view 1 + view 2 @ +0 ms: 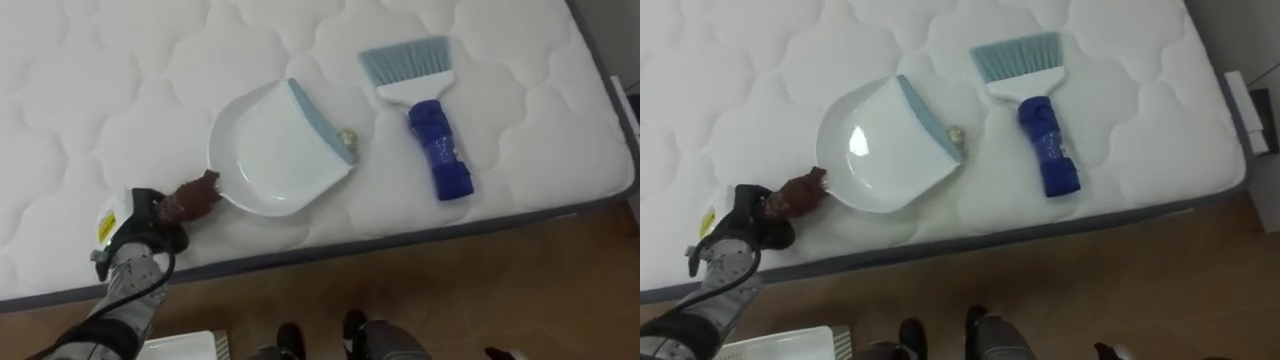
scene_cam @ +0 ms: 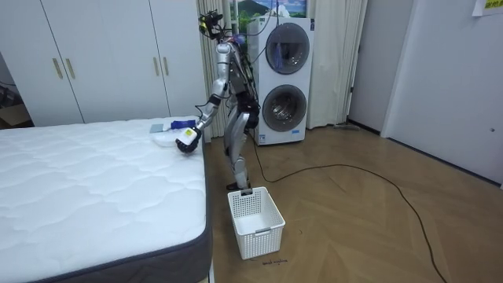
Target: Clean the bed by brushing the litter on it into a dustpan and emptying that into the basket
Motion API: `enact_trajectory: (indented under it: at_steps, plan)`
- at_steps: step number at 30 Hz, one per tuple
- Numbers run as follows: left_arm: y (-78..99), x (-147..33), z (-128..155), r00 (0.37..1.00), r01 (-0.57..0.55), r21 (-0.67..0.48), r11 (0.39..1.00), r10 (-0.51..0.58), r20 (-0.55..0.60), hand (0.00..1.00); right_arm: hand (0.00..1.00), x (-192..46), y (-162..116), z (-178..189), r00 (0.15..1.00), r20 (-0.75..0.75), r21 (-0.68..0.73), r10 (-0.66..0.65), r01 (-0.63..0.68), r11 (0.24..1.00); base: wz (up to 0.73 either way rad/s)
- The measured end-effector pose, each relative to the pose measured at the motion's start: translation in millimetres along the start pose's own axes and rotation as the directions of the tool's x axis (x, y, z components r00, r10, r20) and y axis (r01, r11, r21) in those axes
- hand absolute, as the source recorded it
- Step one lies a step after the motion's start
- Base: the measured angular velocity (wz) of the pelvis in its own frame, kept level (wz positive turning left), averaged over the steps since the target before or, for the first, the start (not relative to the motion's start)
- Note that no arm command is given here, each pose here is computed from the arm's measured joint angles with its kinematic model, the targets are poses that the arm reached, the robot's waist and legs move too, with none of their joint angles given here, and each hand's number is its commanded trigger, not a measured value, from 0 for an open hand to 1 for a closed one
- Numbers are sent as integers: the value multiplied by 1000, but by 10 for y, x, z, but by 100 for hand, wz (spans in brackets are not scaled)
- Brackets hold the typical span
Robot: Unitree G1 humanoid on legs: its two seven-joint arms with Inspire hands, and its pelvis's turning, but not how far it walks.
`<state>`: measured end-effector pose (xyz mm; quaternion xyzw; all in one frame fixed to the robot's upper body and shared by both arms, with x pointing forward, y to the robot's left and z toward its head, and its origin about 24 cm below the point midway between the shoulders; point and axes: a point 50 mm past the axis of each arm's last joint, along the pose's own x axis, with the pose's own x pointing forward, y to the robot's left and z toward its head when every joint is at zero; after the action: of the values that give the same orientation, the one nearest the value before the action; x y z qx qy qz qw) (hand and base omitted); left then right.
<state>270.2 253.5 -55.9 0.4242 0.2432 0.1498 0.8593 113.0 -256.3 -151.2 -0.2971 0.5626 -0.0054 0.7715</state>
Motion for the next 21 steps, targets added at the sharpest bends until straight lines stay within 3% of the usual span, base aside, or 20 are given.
enact_trajectory:
  at_steps: [9, 14, 21]
  plan:
    - [93, -5, -130, 998, -53, 137, 989, 49, 30, 100, 0, 3, -27, -9, 1000, -6, 65, -5, 5, 998, 0]
    - [143, -4, -160, 994, -98, 187, 977, 90, 55, 100, 0, 12, -89, 21, 1000, -10, 241, -20, 21, 970, 2]
    - [191, -15, -168, 982, -178, 234, 956, 156, 108, 100, 0, 23, -252, 140, 993, -9, 473, -114, 105, 875, 0]
